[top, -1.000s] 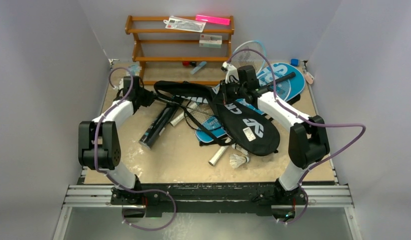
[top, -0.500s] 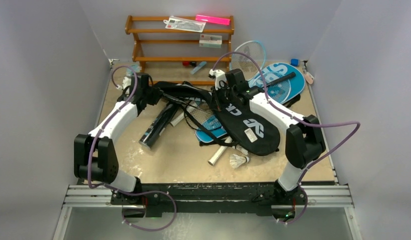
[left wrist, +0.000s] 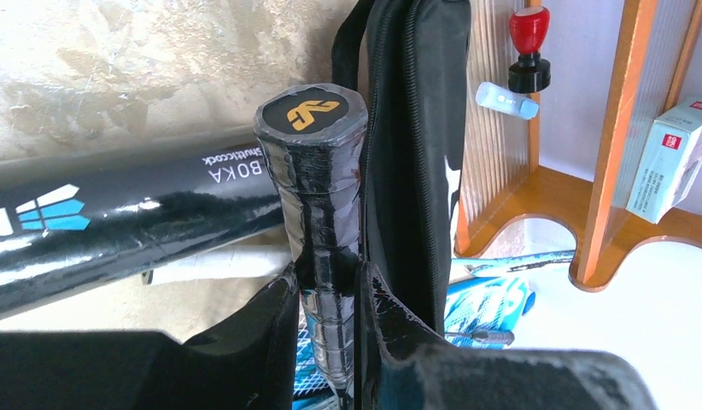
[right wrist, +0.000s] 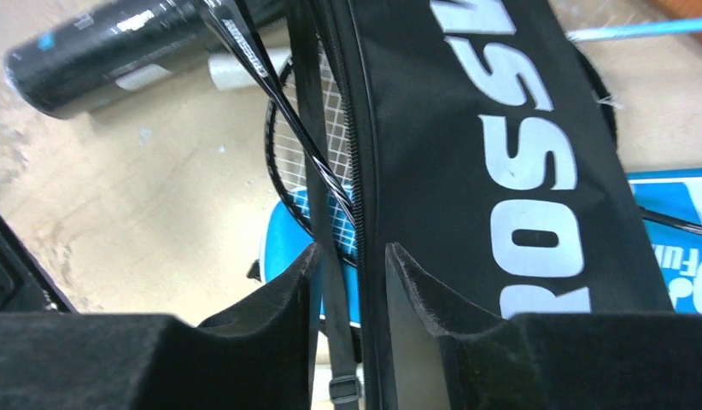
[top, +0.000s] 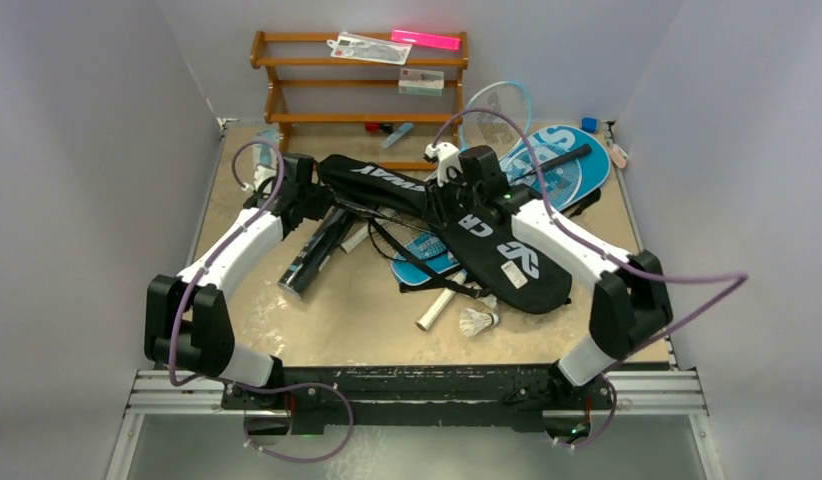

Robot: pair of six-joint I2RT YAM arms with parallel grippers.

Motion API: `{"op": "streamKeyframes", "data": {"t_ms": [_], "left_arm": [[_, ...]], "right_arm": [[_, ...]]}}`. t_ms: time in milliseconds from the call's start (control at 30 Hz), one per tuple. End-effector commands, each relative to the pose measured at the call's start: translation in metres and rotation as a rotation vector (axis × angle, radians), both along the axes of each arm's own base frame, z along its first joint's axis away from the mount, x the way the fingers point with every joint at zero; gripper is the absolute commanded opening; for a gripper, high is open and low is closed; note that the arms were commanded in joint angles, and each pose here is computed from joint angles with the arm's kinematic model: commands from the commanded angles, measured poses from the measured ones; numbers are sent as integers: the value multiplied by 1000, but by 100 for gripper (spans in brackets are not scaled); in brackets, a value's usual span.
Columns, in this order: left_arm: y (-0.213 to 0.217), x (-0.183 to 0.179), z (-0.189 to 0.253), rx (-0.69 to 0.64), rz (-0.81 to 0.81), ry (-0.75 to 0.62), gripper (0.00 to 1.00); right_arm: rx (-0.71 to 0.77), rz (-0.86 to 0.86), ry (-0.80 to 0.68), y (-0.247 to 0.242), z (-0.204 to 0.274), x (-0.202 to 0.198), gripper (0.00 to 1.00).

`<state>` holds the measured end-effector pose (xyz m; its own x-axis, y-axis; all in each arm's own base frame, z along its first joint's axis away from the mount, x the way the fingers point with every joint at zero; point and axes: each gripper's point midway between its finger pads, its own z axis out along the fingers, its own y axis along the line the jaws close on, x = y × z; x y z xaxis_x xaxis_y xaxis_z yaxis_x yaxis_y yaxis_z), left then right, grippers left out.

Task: Pack up the badminton gear
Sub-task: Place the racket in the racket bag.

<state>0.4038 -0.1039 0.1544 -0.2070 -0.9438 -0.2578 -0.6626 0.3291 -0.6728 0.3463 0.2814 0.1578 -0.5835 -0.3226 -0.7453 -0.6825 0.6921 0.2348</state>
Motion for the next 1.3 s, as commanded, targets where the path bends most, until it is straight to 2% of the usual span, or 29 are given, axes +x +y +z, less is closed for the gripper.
{"op": "streamKeyframes", "data": {"t_ms": [0, 267, 367, 500, 600, 700, 1067, 1200, 1267], "left_arm": [[4, -15, 10, 20, 8, 9, 7], [3, -13, 11, 20, 9, 24, 8], [1, -13, 10, 13, 3, 28, 8], [-2, -11, 10, -1, -6, 33, 8], [-3, -11, 11, -1, -10, 37, 8], [-3, -11, 12, 0, -12, 37, 8], [-5, -12, 16, -8, -21, 39, 9], [-7, -12, 18, -17, -26, 38, 11], [-8, -12, 19, -20, -30, 35, 14]], "right_arm": [[88, -24, -201, 0, 61, 5, 39], [32, 87, -352, 28, 71, -23, 44], [3, 146, -391, 45, 67, -29, 46], [-73, 211, -413, 69, 53, -31, 45], [-119, 219, -425, 83, 43, -26, 47], [-147, 220, -437, 93, 38, -17, 53], [-267, 174, -471, 103, 3, 20, 55], [-290, 177, -479, 108, -8, 27, 54], [-290, 173, -482, 108, -12, 28, 46]]}}
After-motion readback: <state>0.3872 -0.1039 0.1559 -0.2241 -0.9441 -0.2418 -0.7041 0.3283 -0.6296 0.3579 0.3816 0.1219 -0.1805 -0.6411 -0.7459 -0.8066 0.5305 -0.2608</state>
